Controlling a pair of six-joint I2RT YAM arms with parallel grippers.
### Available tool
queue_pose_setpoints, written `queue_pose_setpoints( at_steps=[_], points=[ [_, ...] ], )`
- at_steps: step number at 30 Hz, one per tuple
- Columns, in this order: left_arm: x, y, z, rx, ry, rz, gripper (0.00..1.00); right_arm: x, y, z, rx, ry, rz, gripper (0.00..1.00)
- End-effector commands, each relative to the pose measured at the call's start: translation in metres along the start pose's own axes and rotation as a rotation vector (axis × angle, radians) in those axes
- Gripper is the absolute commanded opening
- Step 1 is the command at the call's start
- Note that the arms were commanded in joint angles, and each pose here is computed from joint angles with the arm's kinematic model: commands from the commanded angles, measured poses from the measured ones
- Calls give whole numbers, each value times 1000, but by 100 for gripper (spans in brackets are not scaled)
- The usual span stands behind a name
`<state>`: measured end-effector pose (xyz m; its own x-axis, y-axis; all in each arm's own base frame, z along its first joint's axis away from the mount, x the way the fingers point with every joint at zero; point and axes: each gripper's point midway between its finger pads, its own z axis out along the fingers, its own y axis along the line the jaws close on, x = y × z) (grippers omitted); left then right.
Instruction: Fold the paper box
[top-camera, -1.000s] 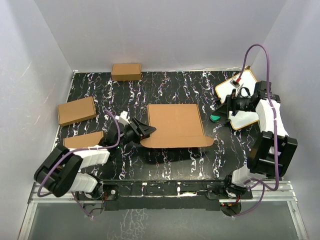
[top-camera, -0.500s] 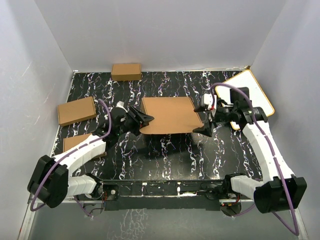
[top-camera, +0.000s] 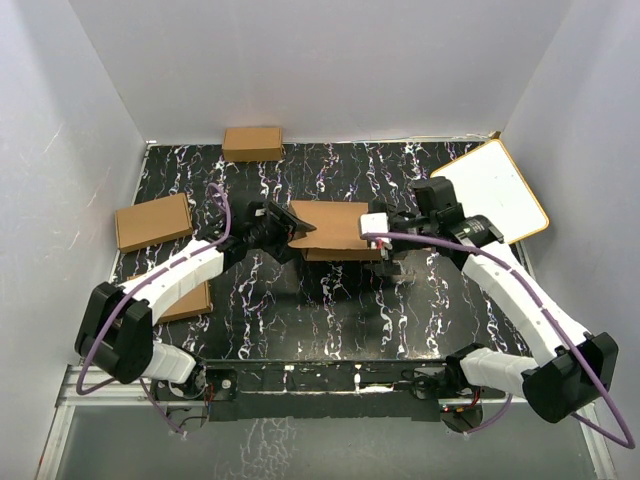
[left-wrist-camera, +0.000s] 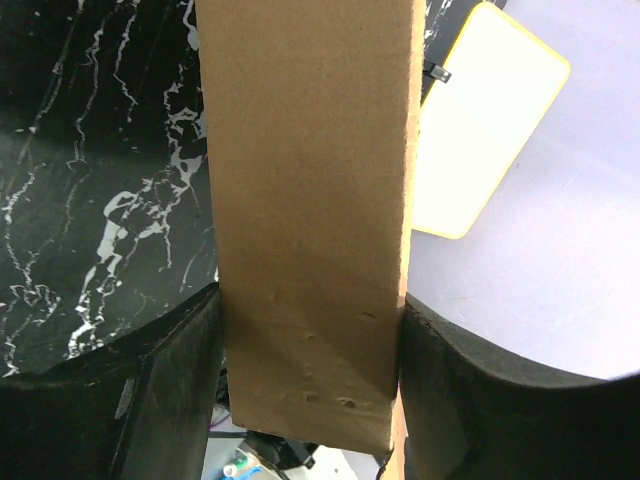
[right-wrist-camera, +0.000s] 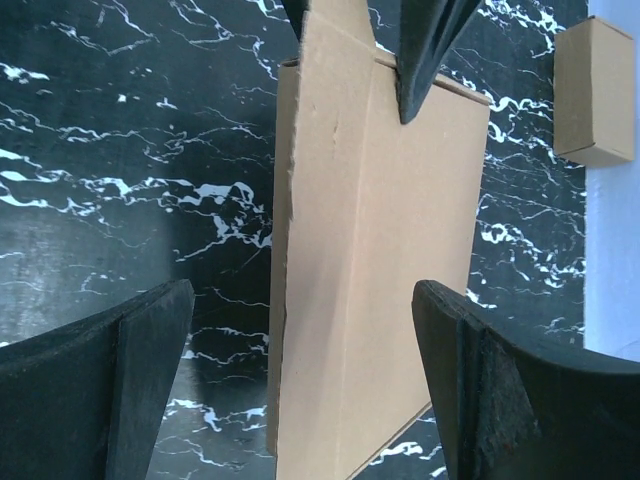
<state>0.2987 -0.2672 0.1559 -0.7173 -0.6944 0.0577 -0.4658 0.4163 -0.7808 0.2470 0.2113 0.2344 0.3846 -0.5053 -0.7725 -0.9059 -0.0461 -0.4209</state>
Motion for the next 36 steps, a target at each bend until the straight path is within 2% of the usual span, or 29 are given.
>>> queue_pose_setpoints(
  at_steps=[1, 12, 30, 33, 36],
  points=[
    [4, -39, -12, 75, 50, -54, 29, -7, -29, 0, 129, 62, -142, 100],
    [5, -46, -8, 83, 71, -125, 29, 25, -36, 20, 221, 176, -174, 100],
    [6, -52, -6, 106, 88, -160, 29, 48, -39, 40, 267, 239, -211, 99],
    [6, -53, -6, 111, 92, -163, 29, 52, -42, 41, 282, 256, -220, 96],
    [7, -54, -6, 114, 96, -164, 30, 53, -42, 43, 281, 256, -224, 88]
  ],
)
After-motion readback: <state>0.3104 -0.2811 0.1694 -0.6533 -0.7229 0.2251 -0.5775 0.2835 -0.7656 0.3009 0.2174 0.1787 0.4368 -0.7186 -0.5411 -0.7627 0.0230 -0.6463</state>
